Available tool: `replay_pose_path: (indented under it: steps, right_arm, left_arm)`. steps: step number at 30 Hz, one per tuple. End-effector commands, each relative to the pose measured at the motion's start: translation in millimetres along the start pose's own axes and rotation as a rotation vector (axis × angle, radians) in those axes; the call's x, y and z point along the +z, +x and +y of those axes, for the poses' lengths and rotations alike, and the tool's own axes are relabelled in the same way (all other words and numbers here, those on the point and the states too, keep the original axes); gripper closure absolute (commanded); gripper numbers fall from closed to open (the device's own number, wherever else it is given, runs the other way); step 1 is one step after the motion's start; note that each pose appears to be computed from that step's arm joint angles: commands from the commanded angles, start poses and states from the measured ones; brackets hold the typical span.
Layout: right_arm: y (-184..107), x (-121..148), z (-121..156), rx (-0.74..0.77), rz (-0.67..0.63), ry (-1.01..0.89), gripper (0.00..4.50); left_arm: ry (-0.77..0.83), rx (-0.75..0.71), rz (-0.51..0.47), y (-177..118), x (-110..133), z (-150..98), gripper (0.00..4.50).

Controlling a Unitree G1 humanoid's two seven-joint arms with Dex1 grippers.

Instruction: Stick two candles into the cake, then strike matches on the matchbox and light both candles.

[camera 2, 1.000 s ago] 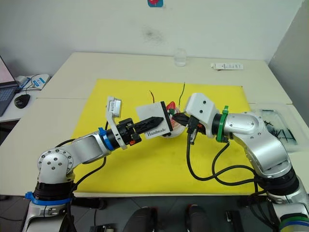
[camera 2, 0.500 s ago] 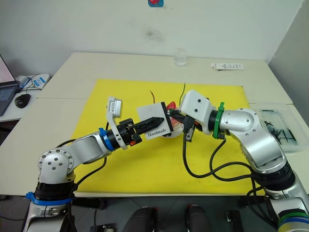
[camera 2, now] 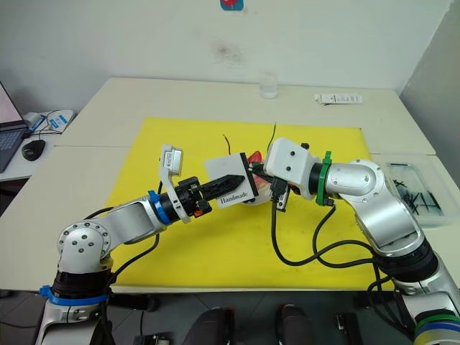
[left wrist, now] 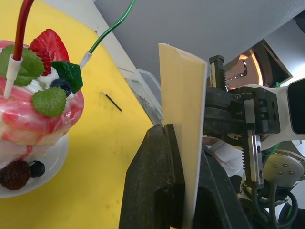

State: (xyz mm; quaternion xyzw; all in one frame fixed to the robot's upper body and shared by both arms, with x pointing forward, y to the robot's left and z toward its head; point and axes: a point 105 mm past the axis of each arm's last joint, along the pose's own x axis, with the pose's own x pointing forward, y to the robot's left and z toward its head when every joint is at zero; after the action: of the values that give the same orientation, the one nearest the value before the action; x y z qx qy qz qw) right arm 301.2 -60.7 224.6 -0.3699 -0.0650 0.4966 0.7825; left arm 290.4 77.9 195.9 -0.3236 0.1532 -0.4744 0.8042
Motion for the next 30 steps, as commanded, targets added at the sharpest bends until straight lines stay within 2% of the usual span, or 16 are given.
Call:
replay_pose_path:
  steps: [1, 5, 8, 13, 16, 20, 30]
  right_arm:
    - [0.6, 2.2, 3.7, 0.038, 0.018, -0.087, 4.45]
    - [-16.3, -14.9, 48.0, 0.334, 0.123, -0.124, 4.45]
    - [-48.4, -24.3, 67.9, 0.521, 0.206, -0.069, 4.45]
    - [-51.9, -14.7, 5.8, 0.288, 0.172, -0.018, 4.45]
    - [-45.1, -1.2, -15.4, 0.187, 0.106, -0.036, 4.45]
    - [-29.0, 12.6, -11.2, 0.164, 0.039, -0.077, 4.45]
    - [-18.6, 7.4, -3.5, 0.158, 0.041, -0.111, 4.45]
  left_arm:
    - [0.029, -0.053, -0.014, 1.5, 5.3, -12.0, 4.50]
    - [0.028, -0.053, -0.016, 1.8, 6.0, -10.9, 4.50]
    - [0.028, -0.060, -0.021, 2.3, 9.0, -9.9, 4.50]
    - [0.036, -0.070, -0.014, 2.8, 8.1, -8.6, 4.50]
    - [0.031, -0.071, -0.008, 2.7, 4.3, -8.3, 4.50]
    - [0.032, -0.074, -0.006, 7.3, 3.8, -9.5, 4.50]
    - [0.033, -0.077, -0.012, 7.7, 4.6, -13.7, 4.50]
